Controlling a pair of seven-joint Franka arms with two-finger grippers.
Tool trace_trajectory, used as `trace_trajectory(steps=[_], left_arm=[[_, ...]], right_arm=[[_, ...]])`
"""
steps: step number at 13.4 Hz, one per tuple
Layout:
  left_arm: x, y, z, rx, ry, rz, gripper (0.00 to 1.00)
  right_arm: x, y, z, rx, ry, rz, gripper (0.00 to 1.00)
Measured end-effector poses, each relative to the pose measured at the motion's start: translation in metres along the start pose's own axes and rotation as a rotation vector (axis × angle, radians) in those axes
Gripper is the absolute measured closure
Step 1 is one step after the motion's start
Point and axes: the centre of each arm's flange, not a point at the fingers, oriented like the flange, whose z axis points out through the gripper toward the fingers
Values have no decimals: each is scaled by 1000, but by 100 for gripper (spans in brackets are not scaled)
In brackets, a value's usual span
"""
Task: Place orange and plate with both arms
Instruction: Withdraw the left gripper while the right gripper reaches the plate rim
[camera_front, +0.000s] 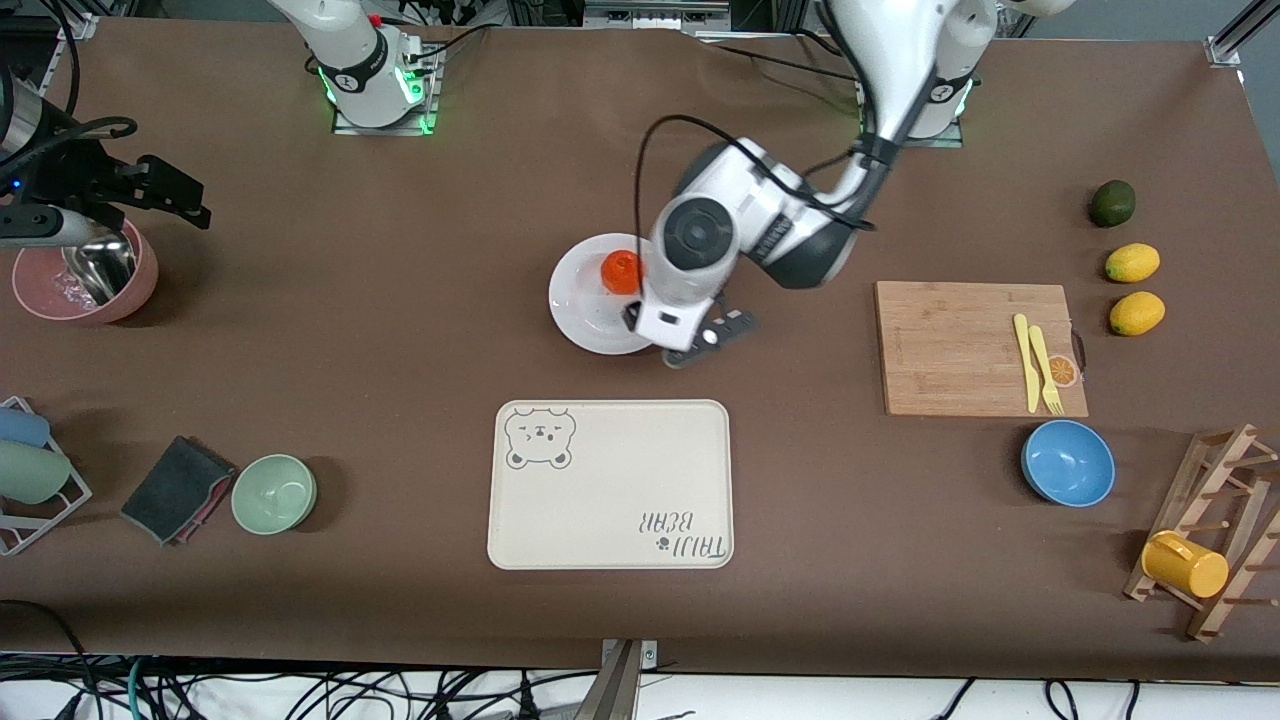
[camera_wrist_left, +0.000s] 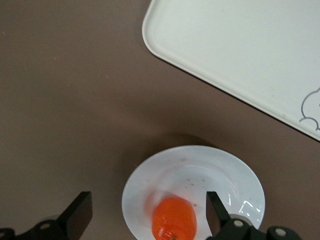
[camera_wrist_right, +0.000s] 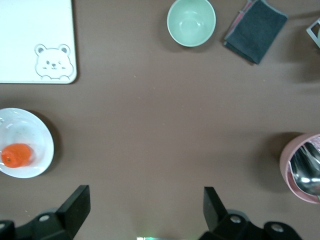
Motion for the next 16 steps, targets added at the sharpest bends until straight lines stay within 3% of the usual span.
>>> trace_trajectory(steps=[5,8,12,16], left_arm=[[101,-82,-29,42,-64,132,0],[153,-135,-44,99,-40,223,0],[225,-224,-75,130,-11,350,0],[239,-285,-124,146,-12,484,0]], right_arm=[[13,-30,55,110,6,-27,0],[20,-51,108,247,11,4,0],[23,-76,180,352,-21,-14,0],[13,-109,263,535,-14,6,0]])
